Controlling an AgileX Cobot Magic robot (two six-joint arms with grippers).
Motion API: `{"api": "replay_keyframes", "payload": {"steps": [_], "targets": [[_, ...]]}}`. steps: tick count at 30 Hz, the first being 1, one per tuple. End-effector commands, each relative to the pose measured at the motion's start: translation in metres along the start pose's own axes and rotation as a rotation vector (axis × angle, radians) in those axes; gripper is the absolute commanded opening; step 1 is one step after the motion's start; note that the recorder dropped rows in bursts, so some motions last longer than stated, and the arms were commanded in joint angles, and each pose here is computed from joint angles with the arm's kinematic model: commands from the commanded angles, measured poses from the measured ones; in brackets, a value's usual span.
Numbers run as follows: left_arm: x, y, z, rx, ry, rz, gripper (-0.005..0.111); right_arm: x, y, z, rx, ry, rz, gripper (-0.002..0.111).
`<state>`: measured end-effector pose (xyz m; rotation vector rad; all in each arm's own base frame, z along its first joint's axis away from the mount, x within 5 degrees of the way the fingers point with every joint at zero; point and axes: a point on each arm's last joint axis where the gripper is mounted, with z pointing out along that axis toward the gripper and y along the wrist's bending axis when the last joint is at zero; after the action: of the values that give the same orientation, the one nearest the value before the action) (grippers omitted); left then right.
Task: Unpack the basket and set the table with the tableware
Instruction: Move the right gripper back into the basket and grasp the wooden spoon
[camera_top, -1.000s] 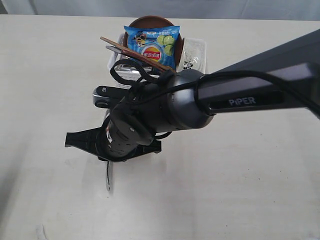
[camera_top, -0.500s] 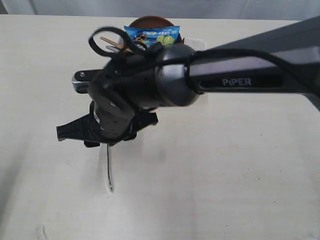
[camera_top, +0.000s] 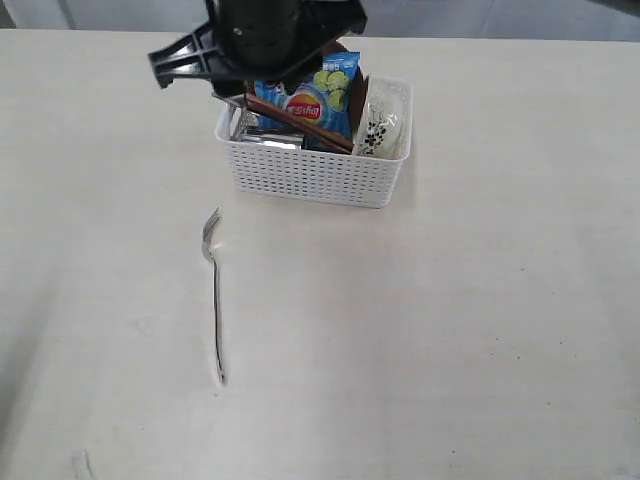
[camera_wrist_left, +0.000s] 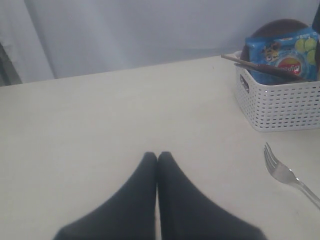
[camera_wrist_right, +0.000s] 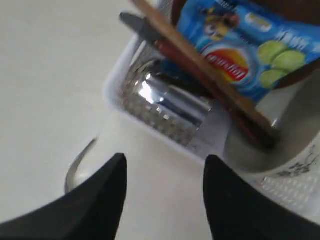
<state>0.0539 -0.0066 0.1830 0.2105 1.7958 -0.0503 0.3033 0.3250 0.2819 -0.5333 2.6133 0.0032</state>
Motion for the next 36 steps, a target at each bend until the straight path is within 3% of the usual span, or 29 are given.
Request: {"api": "replay_keyframes", "payload": {"steps": [1,12,31,33,36], "targets": [[-0.001,0.000,-0.001,-0.001,-0.006,-0.005,0.000,-0.008,-0.009,0.017,-0.008,-0.013,-0.078,0.046],[-0.001,0.000,-0.001,-0.001,-0.006,-0.005,0.000,-0.007,0.002,0.081,0.068,-0.032,-0.302,0.046],[-0.001,0.000,-0.001,-0.001,-0.006,-0.007,0.000,-0.003,0.003,0.125,0.187,-0.052,-0.439,0.046],[-0.001,0.000,-0.001,-0.001,-0.006,-0.007,0.000,-0.003,0.000,0.124,0.217,-0.048,-0.455,0.041],[-0.001,0.000,-0.001,-0.001,-0.006,-0.007,0.000,-0.003,-0.002,0.124,0.237,-0.038,-0.462,0.025]]}}
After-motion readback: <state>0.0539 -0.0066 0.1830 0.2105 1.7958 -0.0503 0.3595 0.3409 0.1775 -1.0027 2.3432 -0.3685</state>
